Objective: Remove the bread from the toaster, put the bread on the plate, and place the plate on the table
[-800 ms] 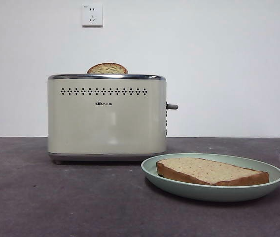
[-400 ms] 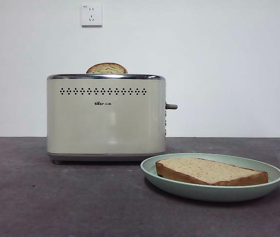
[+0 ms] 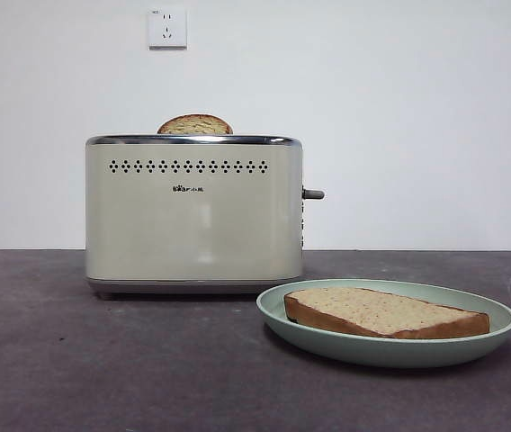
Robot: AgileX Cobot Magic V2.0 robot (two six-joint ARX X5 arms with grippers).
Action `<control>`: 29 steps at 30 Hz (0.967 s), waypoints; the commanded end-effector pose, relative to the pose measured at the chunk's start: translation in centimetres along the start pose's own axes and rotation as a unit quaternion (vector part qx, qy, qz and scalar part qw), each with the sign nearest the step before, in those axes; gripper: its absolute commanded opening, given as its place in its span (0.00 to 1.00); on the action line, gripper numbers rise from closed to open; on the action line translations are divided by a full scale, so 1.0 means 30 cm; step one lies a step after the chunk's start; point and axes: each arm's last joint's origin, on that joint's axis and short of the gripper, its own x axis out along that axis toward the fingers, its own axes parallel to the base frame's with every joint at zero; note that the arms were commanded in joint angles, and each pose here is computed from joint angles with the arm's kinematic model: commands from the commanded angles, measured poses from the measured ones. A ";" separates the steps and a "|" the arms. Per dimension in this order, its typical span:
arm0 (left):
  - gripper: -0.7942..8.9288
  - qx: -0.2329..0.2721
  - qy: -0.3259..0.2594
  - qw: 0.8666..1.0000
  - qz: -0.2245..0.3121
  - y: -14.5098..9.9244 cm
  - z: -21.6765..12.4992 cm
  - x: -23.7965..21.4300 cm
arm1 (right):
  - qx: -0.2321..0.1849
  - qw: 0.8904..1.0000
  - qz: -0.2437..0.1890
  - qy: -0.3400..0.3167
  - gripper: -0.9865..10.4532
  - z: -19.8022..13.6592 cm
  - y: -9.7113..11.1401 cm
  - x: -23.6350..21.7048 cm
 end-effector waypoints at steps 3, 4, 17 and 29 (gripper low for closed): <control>0.08 -0.002 0.002 1.000 0.004 0.005 -0.011 0.004 | 0.003 1.000 -0.001 0.000 0.09 -0.002 0.000 0.001; 0.08 -0.002 0.002 1.000 0.004 0.005 -0.011 0.004 | 0.003 1.000 -0.001 0.000 0.09 -0.002 0.000 0.001; 0.08 -0.002 0.002 1.000 0.004 0.005 -0.011 0.004 | 0.003 1.000 -0.001 0.000 0.09 -0.002 0.000 0.001; 0.08 -0.002 0.002 1.000 0.004 0.005 -0.011 0.004 | -0.008 1.000 -0.002 0.000 0.09 -0.002 0.000 0.001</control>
